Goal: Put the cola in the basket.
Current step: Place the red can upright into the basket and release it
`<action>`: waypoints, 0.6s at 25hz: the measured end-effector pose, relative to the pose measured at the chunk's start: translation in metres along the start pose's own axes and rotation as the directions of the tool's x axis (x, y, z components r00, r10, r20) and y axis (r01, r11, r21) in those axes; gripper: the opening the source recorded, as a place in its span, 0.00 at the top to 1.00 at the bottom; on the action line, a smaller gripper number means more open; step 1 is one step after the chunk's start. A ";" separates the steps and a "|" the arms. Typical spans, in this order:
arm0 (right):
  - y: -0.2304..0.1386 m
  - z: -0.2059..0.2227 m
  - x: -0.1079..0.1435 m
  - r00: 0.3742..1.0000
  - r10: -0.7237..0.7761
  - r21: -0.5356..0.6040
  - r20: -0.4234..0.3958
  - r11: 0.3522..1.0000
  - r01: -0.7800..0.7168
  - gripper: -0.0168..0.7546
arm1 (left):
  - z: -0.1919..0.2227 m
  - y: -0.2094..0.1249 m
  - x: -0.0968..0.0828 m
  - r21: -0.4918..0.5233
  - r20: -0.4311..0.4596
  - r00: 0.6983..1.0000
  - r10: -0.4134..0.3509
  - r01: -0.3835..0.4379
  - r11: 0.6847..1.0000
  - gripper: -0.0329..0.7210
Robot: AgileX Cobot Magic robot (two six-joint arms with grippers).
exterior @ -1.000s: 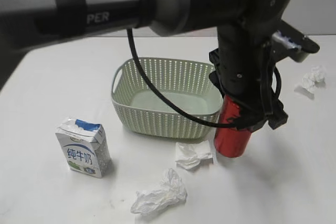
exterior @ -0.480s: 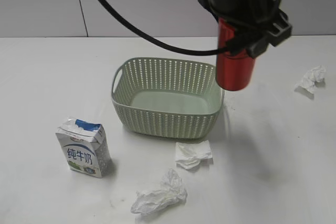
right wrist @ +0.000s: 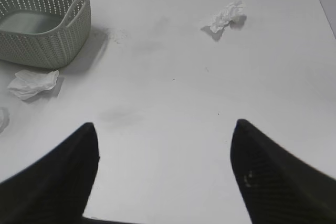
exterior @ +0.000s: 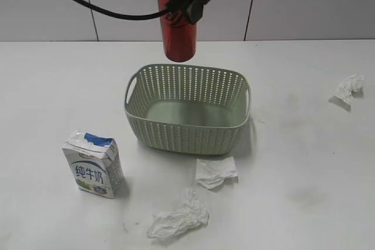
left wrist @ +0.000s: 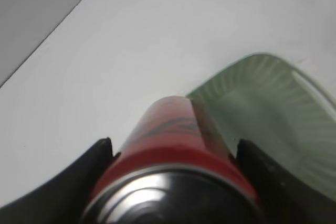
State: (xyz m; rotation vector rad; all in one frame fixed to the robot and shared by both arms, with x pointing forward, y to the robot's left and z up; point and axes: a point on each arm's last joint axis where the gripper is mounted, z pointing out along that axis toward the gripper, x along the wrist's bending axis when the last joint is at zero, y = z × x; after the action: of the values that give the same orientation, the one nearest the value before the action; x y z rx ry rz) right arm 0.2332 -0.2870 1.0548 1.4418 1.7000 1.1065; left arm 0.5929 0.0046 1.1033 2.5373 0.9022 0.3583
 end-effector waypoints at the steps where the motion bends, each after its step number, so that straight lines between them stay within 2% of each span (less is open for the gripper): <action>1: 0.000 0.000 0.000 1.000 0.000 0.000 0.000 1.000 0.000 0.21 | 0.003 -0.002 0.007 0.005 0.002 1.000 -0.018 0.018 1.000 0.25; 3: 0.000 0.000 0.000 1.000 0.000 0.000 0.000 1.000 0.000 0.21 | 0.013 -0.005 0.016 0.029 -0.004 0.999 -0.038 0.038 0.999 0.25; 5: 0.000 0.000 0.000 1.000 0.000 0.000 0.000 1.000 0.000 0.21 | 0.025 -0.008 0.016 0.063 0.010 0.999 -0.045 0.044 0.997 0.25; 9: 0.000 0.000 0.000 1.000 0.000 0.000 0.000 1.000 0.000 0.21 | 0.048 -0.011 0.003 0.097 0.057 0.997 -0.043 0.037 0.995 0.25; 12: 0.000 0.000 0.000 1.000 0.000 0.000 0.000 1.000 0.000 0.21 | 0.064 -0.020 -0.008 0.125 0.117 0.991 -0.070 0.055 0.991 0.25; 15: 0.000 0.000 0.000 1.000 0.000 0.000 0.000 1.000 0.000 0.21 | 0.087 -0.034 -0.014 0.157 0.135 0.987 -0.089 0.067 0.985 0.25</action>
State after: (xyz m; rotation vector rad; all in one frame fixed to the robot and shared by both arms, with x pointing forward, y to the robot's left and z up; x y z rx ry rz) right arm 0.2332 -0.2870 1.0548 1.4418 1.7000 1.1065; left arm 0.5964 -0.0065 1.0097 2.6156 1.0046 0.0862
